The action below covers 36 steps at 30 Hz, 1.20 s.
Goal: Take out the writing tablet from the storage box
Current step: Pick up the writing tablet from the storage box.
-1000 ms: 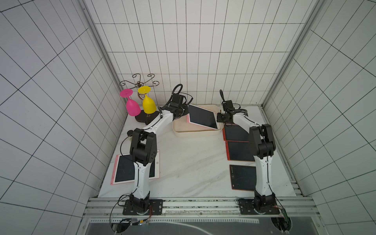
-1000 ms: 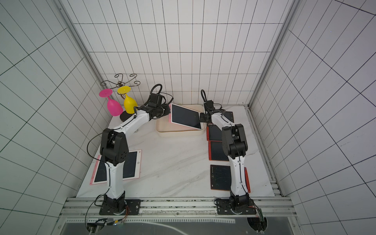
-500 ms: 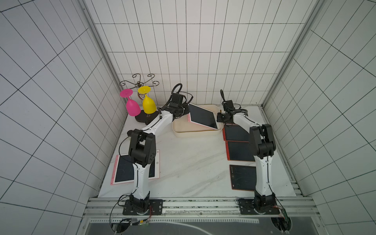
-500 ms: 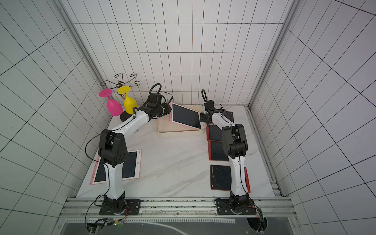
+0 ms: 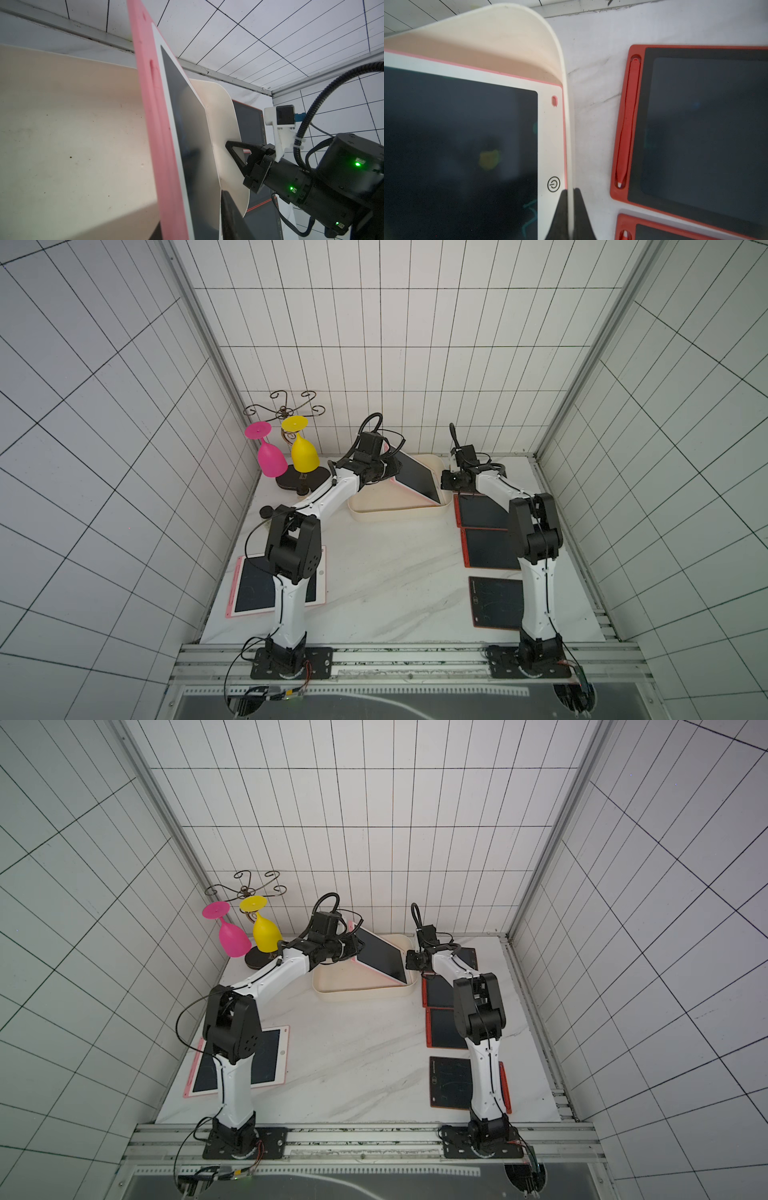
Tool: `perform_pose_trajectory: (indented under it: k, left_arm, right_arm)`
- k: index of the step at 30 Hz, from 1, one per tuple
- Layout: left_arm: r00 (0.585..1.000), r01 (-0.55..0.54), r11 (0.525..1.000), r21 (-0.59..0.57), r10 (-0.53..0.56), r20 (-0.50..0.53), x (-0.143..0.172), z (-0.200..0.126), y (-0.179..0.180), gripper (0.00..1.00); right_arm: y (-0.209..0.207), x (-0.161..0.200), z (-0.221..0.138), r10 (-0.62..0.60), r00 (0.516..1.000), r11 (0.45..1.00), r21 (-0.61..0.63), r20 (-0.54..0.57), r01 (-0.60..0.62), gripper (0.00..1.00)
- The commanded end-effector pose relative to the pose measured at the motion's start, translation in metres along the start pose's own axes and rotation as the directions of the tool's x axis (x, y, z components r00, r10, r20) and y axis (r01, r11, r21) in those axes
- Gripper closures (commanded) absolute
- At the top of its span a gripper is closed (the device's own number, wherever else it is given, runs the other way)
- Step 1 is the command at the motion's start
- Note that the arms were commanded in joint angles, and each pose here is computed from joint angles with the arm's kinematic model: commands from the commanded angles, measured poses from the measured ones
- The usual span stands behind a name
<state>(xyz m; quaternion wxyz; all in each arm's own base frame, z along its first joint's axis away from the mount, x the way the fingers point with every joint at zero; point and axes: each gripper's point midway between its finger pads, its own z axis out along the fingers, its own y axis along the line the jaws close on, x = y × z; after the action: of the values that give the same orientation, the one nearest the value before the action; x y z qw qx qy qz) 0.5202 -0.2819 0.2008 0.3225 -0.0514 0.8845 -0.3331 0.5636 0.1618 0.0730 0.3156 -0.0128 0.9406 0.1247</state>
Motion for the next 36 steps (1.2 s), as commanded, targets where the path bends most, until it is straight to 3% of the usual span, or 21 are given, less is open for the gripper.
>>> perform_pose_trajectory:
  k: [1, 5, 9, 14, 25, 36]
  left_arm:
    - [1.0, -0.004, 1.0, 0.031, 0.004, 0.014, -0.005, -0.005, -0.008, 0.73]
    - [1.0, -0.011, 1.0, 0.016, 0.011, 0.013, -0.007, -0.007, -0.004, 0.85]
    - [1.0, -0.012, 1.0, 0.006, 0.012, 0.011, -0.01, -0.014, 0.001, 0.87]
    - [0.999, -0.021, 1.0, 0.003, 0.021, 0.028, -0.014, -0.024, -0.001, 1.0]
    - [0.998, -0.006, 1.0, 0.01, 0.006, 0.067, -0.028, -0.05, -0.004, 1.0]
    - [0.986, 0.042, 0.998, 0.056, -0.05, 0.159, -0.056, -0.108, -0.019, 1.0]
  right_arm:
    - [0.016, -0.003, 0.003, 0.019, 1.0, 0.997, -0.075, 0.0, -0.019, 1.0]
    - [0.013, -0.004, 0.002, 0.023, 1.0, 0.997, -0.069, 0.003, -0.023, 1.0]
    - [0.012, -0.004, 0.0, 0.035, 0.999, 0.997, -0.066, 0.003, -0.034, 1.0]
    - [0.009, -0.005, -0.003, 0.041, 0.999, 0.997, -0.06, 0.006, -0.041, 1.0]
    - [0.005, -0.012, -0.008, 0.048, 0.998, 0.997, -0.059, 0.037, -0.045, 1.0]
    - [0.002, -0.016, -0.013, 0.069, 0.997, 0.996, -0.064, 0.043, -0.067, 1.0]
